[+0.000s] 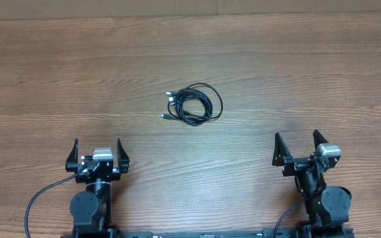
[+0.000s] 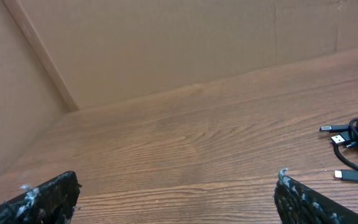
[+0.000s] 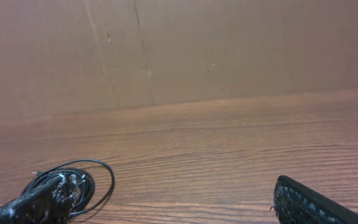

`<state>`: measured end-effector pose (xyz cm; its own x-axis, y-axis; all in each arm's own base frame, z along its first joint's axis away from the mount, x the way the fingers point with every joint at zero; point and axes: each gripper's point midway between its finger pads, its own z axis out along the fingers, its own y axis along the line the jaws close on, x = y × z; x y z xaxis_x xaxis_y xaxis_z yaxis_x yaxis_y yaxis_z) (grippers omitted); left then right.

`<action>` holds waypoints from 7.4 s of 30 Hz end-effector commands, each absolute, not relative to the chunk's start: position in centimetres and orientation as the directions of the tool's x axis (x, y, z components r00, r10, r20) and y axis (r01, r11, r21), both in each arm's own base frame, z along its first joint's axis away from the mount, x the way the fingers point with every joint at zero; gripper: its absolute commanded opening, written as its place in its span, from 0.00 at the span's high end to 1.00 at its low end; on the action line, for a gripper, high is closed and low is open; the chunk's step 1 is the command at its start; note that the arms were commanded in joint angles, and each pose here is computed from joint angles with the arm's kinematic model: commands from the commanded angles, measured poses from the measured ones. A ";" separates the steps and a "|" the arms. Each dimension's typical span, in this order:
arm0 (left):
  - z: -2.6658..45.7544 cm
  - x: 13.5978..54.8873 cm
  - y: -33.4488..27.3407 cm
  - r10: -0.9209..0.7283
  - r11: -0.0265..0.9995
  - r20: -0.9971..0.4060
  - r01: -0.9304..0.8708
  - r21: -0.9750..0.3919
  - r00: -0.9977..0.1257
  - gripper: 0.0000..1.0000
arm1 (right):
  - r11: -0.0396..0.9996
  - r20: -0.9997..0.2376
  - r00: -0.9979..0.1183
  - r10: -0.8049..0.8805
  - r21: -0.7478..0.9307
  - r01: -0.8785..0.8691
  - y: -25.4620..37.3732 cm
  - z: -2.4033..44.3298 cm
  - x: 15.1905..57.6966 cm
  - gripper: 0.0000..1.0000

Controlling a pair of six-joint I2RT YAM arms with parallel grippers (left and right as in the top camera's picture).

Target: Untangle cables

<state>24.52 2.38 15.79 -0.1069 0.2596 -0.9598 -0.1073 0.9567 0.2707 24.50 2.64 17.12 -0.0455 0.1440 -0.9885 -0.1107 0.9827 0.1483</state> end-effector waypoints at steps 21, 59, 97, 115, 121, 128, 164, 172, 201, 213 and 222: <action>15.8 24.5 2.7 0.277 0.949 -0.955 -0.123 0.289 -0.108 0.01 | 0.981 -0.988 -0.042 0.148 0.152 -0.118 2.8 17.0 24.5 0.00; 17.1 23.3 0.5 -0.108 0.994 -0.977 -0.041 -0.102 -0.185 0.01 | 0.978 -0.967 -0.163 0.198 0.207 -0.040 1.9 17.6 23.7 0.00; 15.2 26.4 -4.5 -0.234 0.931 -0.394 -0.087 -0.355 -0.889 0.00 | 0.958 -0.653 -0.728 0.209 0.286 0.019 5.1 21.0 30.7 0.00; 17.8 38.1 -13.9 -0.013 0.961 -0.684 0.180 -0.210 -0.729 0.18 | 0.958 -0.650 -0.731 0.209 0.286 0.020 5.1 21.0 30.6 0.00; 12.3 39.9 -16.5 0.043 0.966 -0.638 0.194 -0.169 -0.769 0.23 | 0.958 -0.649 -0.731 0.209 0.286 0.020 5.1 21.0 30.6 0.00; 6.8 40.3 -17.1 -0.031 0.974 -0.541 0.095 -0.204 -0.841 0.25 | 0.958 -0.647 -0.733 0.209 0.285 0.022 5.0 20.9 30.5 0.00; 1.8 39.4 -18.1 -0.016 0.995 -0.497 0.037 -0.096 -0.868 0.59 | 0.958 -0.641 -0.739 0.209 0.285 0.023 5.1 20.7 30.4 0.00; 1.3 39.5 -17.8 -0.031 0.996 -0.493 0.015 -0.088 -0.869 0.65 | 0.958 -0.640 -0.739 0.209 0.285 0.023 5.1 20.7 30.4 0.00; 8.6 36.7 -19.5 0.024 0.973 -0.427 0.119 -0.197 -0.904 0.96 | 0.873 -0.550 -0.824 0.133 0.459 -0.166 11.5 18.6 31.7 0.06; 4.0 34.0 -16.7 0.052 0.996 -0.259 0.067 -0.051 -0.964 0.96 | 0.875 -0.490 -0.872 -0.001 0.421 -0.237 19.2 12.8 32.8 0.33; 3.2 34.3 -15.2 0.040 0.999 -0.267 0.031 0.038 -0.963 0.96 | 0.900 -0.454 -0.890 -0.044 0.369 -0.233 22.2 9.1 32.4 0.41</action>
